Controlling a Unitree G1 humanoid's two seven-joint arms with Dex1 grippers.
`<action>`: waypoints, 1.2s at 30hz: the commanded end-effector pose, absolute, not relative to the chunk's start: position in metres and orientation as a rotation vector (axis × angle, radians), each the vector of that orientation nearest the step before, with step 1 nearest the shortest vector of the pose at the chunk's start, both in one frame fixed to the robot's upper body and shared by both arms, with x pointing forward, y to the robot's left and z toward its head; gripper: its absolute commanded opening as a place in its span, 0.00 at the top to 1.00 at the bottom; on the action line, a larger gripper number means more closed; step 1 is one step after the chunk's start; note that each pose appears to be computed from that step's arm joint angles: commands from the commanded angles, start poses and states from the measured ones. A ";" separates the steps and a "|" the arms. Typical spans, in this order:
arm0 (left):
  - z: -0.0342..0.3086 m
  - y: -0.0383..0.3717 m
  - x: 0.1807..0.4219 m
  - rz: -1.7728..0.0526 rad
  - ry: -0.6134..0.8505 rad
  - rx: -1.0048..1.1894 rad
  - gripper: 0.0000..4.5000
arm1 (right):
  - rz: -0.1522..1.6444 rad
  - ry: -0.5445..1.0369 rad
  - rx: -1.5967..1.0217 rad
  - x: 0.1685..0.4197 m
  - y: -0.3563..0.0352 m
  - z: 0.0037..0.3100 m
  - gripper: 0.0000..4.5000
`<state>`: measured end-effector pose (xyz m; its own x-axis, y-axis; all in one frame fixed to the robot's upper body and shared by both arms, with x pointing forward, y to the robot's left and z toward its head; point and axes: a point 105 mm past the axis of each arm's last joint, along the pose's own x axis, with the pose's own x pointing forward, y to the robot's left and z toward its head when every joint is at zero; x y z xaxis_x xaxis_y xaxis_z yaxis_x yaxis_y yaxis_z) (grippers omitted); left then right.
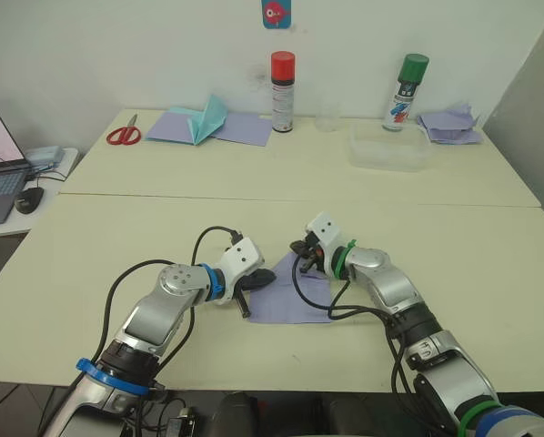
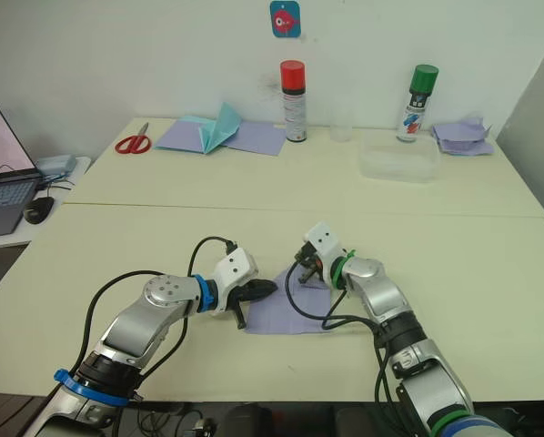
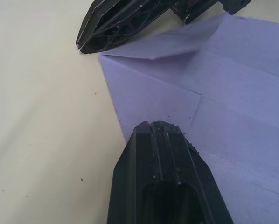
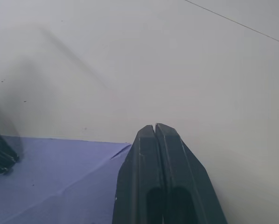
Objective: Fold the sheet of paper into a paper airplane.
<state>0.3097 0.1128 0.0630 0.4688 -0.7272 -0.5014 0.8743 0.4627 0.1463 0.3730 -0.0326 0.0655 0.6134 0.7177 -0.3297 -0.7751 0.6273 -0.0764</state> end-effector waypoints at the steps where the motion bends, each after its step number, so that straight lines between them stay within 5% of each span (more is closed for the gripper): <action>1: 0.035 0.125 0.304 -0.991 0.524 0.433 0.99 | 0.828 0.245 -0.177 0.380 -0.049 0.076 1.00; 11: 0.039 0.118 0.307 -1.020 0.482 0.429 0.99 | 1.043 0.295 -0.241 0.346 -0.099 0.098 1.00; 17: 0.043 0.113 0.314 -1.022 0.454 0.426 0.99 | 1.066 0.246 -0.156 0.339 -0.078 0.107 1.00; 26: 0.043 0.111 0.314 -1.045 0.452 0.433 0.99 | 0.985 0.392 -0.298 0.333 -0.114 0.080 1.00; 36: 0.041 0.111 0.312 -1.048 0.456 0.437 0.99 | 1.142 0.528 -0.293 0.296 -0.104 0.065 1.00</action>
<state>0.3184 0.1044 0.0637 0.4478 -0.7549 -0.4791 0.8903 0.4263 0.1602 0.3094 -0.1137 0.0695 0.3895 0.7520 -0.5317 -0.8932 0.4492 -0.0189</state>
